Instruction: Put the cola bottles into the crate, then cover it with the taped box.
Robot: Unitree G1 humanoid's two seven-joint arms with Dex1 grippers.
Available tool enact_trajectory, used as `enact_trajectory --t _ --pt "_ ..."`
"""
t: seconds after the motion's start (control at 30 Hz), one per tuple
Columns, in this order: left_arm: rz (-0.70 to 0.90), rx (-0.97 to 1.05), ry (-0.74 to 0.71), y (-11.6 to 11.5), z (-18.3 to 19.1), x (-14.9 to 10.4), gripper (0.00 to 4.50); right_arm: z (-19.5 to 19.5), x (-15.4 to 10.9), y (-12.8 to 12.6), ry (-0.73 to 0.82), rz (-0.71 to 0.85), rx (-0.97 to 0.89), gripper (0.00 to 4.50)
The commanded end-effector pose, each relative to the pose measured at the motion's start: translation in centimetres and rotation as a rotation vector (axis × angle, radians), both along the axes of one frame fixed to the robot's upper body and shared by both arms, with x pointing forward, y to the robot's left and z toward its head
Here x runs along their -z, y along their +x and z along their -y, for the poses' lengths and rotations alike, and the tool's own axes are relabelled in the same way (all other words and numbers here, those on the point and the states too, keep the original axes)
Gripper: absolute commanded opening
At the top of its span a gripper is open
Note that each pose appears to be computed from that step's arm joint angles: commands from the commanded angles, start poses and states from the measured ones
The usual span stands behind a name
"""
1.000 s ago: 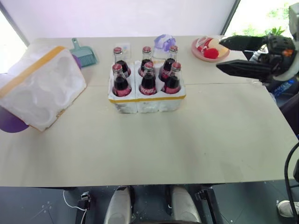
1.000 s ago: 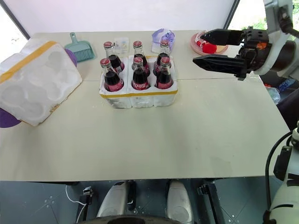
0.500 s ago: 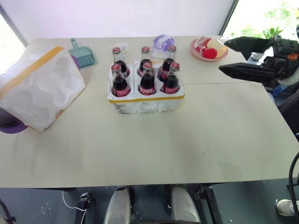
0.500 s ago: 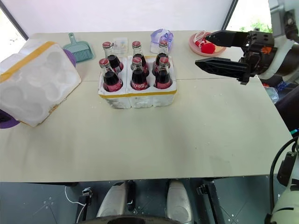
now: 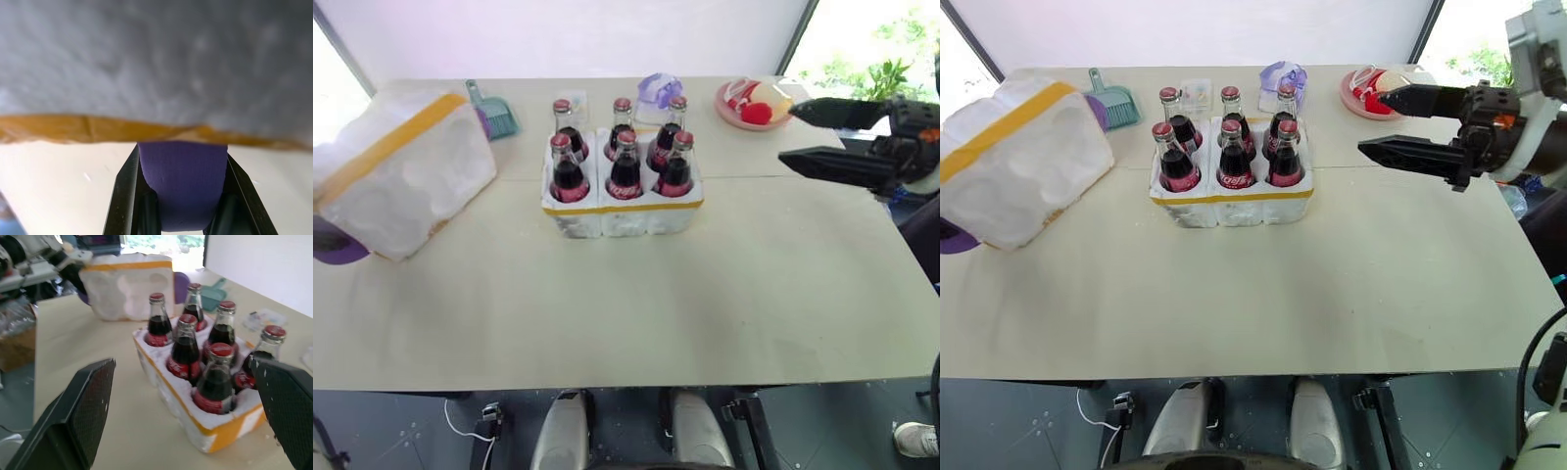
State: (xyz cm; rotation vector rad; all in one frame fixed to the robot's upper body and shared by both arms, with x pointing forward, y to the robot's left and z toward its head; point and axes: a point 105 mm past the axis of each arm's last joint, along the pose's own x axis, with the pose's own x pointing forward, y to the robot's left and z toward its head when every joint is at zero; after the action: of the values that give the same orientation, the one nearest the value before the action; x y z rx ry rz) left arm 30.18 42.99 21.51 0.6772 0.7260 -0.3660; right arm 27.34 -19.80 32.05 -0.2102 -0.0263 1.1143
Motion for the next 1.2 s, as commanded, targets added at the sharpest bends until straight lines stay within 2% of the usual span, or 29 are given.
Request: enact_trajectory --t 0.03,0.2,0.33,0.43,0.57,0.67,0.73,0.83,0.93,1.1,1.2 --pt "0.288 0.102 0.112 1.7 1.5 -5.2 0.36 0.7 -1.2 -0.2 -0.007 0.075 0.06 4.5" --pt "0.695 0.175 0.162 5.0 6.4 -11.0 0.36 0.7 -0.9 -0.3 0.019 0.077 0.077 4.5" --pt "0.788 0.196 0.204 6.2 9.2 -12.4 0.36 0.7 -0.8 -0.5 0.031 0.083 0.093 4.5" --pt "0.934 0.314 0.261 7.2 14.0 -14.7 0.36 1.0 -1.1 -0.7 0.062 0.088 0.113 4.5" --pt "1.078 0.469 0.338 7.6 19.9 -16.1 0.36 1.3 -0.9 -0.5 0.068 0.1 0.151 4.5" --pt "1.101 0.55 0.359 8.0 23.2 -15.2 0.36 1.2 -0.5 -0.5 0.055 0.11 0.163 4.5" --pt "1.056 0.599 0.443 8.2 24.2 -13.5 0.36 1.2 -0.6 -0.6 0.061 0.111 0.163 4.5" --pt "0.94 0.607 0.561 8.3 23.9 -10.8 0.36 1.1 -0.7 -0.7 0.059 0.118 0.165 4.5" --pt "0.894 0.623 0.665 7.8 24.1 -8.6 0.36 1.3 -0.9 -0.9 0.073 0.128 0.172 4.5" --pt "0.95 0.606 0.833 7.6 24.5 -8.2 0.36 1.2 -1.4 -1.1 0.109 0.13 0.166 4.5" --pt "0.998 0.659 0.865 7.1 25.5 -8.0 0.36 1.1 -1.3 -0.8 0.109 0.128 0.167 4.5"
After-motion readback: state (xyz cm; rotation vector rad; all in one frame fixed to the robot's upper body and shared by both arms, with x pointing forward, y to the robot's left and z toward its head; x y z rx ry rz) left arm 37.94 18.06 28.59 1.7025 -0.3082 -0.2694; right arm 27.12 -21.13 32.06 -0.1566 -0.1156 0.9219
